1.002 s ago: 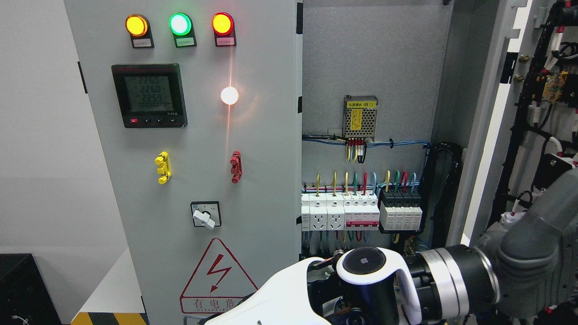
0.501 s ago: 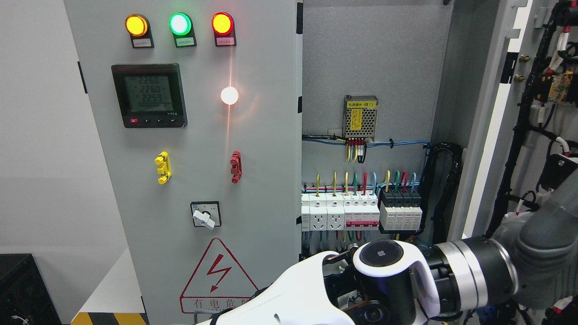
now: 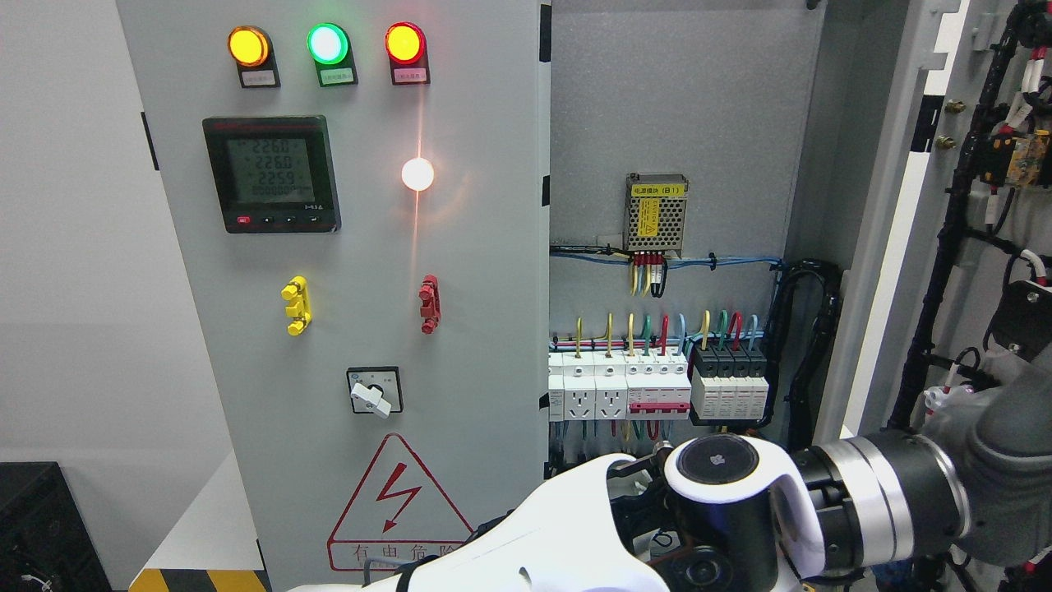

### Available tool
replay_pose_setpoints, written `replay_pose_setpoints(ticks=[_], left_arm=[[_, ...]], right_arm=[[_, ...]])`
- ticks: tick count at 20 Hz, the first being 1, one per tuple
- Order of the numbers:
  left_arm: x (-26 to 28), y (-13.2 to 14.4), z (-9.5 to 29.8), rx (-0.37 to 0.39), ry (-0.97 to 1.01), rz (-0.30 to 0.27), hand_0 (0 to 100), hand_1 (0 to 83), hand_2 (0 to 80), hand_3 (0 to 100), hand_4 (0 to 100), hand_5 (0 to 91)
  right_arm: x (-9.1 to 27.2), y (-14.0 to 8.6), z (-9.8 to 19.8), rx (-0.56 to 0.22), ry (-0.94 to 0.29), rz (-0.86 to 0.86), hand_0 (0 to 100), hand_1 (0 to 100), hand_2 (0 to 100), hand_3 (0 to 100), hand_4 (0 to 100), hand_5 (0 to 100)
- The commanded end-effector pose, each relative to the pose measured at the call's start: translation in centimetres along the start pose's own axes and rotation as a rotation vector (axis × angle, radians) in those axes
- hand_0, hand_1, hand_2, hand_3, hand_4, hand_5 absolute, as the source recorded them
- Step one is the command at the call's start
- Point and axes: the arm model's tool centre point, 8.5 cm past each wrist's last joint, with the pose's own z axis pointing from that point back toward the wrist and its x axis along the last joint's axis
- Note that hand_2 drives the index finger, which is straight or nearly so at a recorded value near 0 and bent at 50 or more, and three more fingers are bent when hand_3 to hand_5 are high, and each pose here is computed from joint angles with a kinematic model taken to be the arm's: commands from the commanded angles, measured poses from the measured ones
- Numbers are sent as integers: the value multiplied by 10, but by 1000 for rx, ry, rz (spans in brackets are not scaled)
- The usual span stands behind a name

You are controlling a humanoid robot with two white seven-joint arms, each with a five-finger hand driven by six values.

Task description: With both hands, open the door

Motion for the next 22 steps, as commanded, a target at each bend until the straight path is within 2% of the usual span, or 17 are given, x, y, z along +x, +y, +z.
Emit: replay_pose_setpoints(ticks=[1,5,12,14,18,22], left_arm=[[-5,-5,-4,-11,20,-3,0,0,0,0,0,0],[-1,-2,5,-5,16,-15,0,0,0,0,0,0],[11,5,43,12,8,-63,0,0,0,0,0,0],[11,8,55,21,3,-62,0,0,0,0,0,0],[9,14,91,48,0,-68,0,0,0,0,0,0],[9,29,134,116,-4,-68,0,0,0,0,0,0]], right_arm=[[0,0,0,0,1,9,191,0,0,0,0,0],[0,0,0,0,1,9,191,0,0,0,0,0],[0,0,0,0,1,9,191,0,0,0,0,0],[0,0,0,0,1,9,191,0,0,0,0,0],[0,0,0,0,1,9,191,0,0,0,0,0],[0,0,0,0,1,9,191,0,0,0,0,0]])
